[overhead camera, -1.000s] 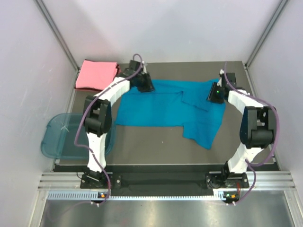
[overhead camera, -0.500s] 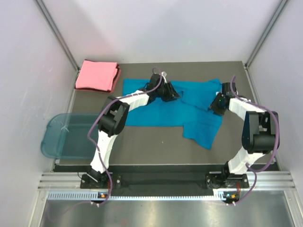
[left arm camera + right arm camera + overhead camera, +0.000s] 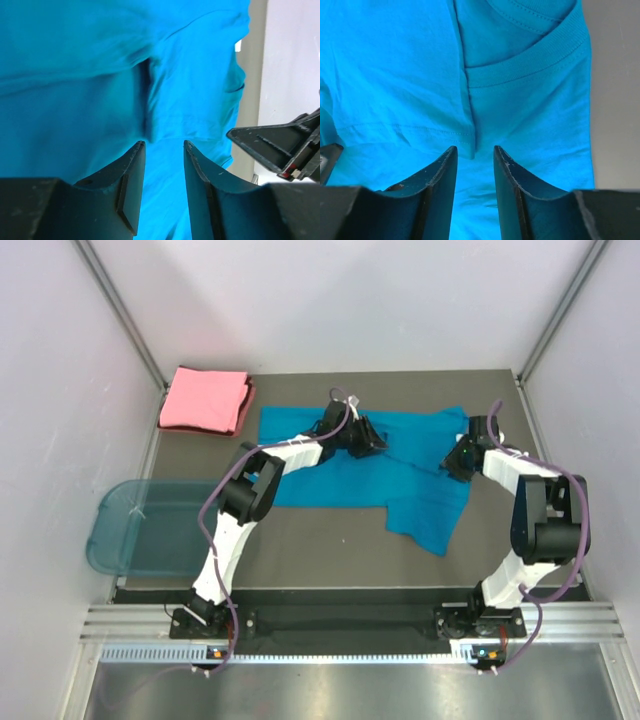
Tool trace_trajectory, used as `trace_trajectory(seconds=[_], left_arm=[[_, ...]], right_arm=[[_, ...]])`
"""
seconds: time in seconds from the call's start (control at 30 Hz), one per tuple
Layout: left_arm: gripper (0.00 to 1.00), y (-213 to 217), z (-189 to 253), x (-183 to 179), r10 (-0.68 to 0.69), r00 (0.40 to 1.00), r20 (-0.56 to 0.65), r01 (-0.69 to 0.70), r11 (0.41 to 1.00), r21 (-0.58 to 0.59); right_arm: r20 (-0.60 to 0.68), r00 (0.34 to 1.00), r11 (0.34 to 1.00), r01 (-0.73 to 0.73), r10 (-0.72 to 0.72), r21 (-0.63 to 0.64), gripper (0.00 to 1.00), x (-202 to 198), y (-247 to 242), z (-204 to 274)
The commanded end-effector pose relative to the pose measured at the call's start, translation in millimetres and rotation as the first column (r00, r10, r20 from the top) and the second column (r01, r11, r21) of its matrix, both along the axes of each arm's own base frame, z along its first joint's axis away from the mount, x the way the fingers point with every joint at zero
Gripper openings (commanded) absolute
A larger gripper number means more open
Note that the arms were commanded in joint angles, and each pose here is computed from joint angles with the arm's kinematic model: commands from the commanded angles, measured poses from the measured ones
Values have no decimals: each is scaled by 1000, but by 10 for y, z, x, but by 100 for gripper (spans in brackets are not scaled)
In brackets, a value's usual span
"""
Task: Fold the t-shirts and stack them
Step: Fold the tshirt
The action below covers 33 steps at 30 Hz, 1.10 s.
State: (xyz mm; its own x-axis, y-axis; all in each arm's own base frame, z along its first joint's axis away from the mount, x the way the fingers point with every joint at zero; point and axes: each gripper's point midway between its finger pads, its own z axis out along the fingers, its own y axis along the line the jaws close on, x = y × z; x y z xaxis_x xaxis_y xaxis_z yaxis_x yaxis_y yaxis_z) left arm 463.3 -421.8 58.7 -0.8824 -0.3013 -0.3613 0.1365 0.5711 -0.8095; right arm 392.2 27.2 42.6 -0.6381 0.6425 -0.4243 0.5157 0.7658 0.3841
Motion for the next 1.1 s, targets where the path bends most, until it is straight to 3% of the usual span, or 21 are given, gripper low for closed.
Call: trace_trajectory(seconds=[0.0, 0.6, 0.8, 0.9, 0.93, 1.07], left_arm=[[41, -166, 296, 141, -19, 995, 95, 25, 997, -70], [41, -254, 63, 95, -28, 999, 39, 31, 997, -69], [38, -272, 50, 106, -27, 999, 40, 30, 997, -72], [27, -275, 74, 103, -31, 999, 41, 34, 997, -71], [15, -279, 93, 102, -33, 999, 42, 36, 997, -73], [0, -302, 193, 116, -41, 998, 51, 45, 996, -81]], right_arm=[[35, 999, 1000, 18, -19, 11, 35, 94, 14, 9], [23, 999, 998, 41, -42, 47, 30, 119, 60, -169], [29, 999, 998, 43, -44, 53, 23, 129, 67, -173], [37, 999, 998, 37, -39, 53, 3, 138, 70, -152], [39, 999, 998, 34, -36, 51, 0, 147, 69, -148], [47, 999, 999, 25, -27, 48, 0, 151, 72, -104]])
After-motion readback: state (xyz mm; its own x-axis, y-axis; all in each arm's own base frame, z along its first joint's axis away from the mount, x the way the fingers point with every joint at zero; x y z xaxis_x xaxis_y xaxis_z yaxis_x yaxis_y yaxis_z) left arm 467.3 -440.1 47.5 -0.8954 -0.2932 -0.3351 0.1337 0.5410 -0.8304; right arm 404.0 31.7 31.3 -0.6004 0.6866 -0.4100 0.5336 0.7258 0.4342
